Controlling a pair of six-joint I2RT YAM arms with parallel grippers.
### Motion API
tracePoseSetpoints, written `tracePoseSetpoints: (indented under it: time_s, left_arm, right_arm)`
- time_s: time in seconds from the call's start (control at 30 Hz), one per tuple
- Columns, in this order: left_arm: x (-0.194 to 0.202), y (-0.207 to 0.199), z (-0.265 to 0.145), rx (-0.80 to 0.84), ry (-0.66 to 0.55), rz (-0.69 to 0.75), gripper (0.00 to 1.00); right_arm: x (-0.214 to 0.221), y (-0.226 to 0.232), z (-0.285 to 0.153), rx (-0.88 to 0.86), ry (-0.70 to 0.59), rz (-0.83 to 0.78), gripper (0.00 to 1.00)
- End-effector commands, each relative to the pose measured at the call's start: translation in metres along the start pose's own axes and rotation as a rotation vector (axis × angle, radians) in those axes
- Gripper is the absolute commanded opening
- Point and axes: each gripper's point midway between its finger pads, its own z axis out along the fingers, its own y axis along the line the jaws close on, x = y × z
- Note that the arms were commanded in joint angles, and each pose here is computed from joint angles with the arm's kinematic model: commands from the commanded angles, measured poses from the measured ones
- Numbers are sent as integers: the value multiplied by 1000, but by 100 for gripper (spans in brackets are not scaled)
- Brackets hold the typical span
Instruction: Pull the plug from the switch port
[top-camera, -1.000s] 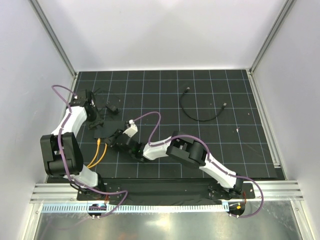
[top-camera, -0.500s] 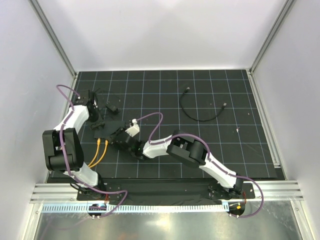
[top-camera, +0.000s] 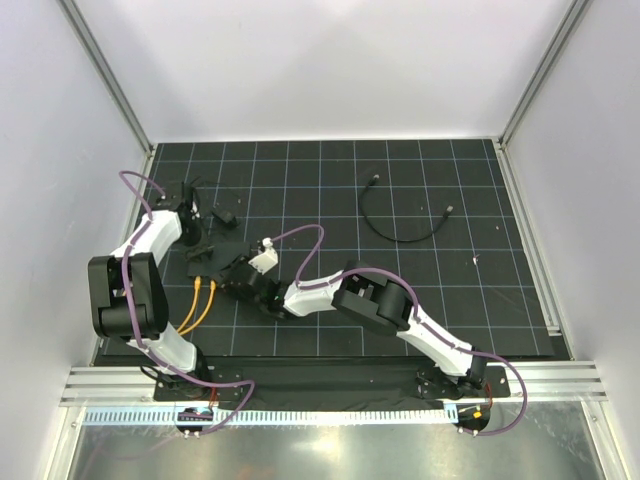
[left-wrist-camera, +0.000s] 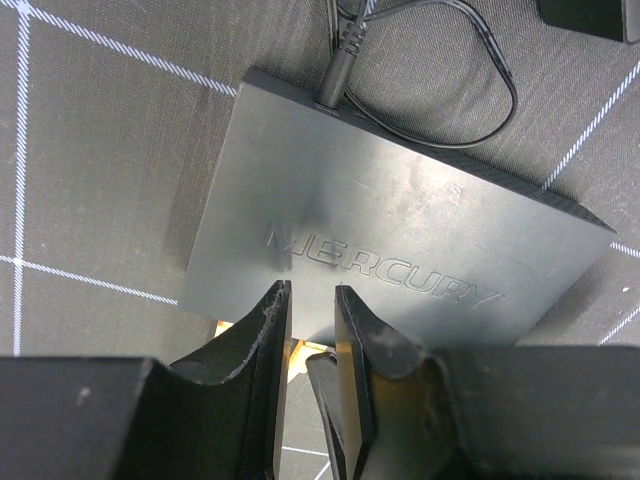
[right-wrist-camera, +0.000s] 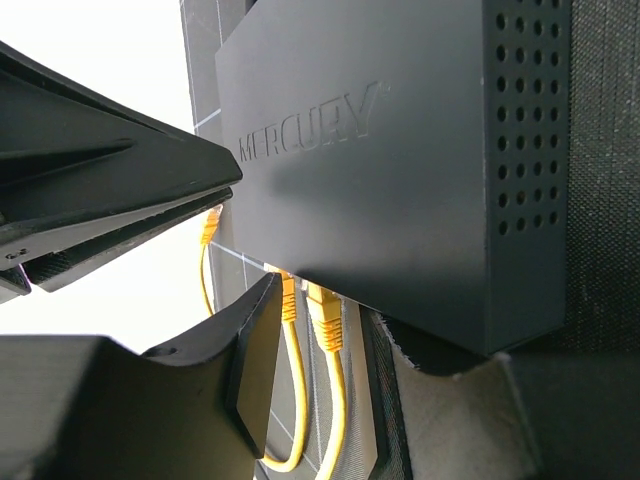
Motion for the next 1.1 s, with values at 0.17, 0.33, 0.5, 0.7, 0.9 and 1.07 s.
tracePoseSetpoints:
  time_s: [0.17,0.33,0.5,0.7,0.9,1.07]
  left_arm:
    - [4,-3,0,13,-1,17,27]
    - [7,-3,1,14,6,22,26]
    - [8,-3,1,15,6,24,25]
    - [9,-3,1,15,9,27,25]
    - [9,-3,1,14,10,27,24]
    - [10,-3,2,14,15,27,24]
  right_arm:
    - [-2,-22,5,84,-33,-64,38]
    - [0,-22,7,96,-22,-65,38]
    - [3,-25,10,109,-12,-72,38]
    - [5,-30,11,123,-11,-41,36]
    - [4,-39,13,140,-2,6,32]
    - [4,-50,18,153,15,44,26]
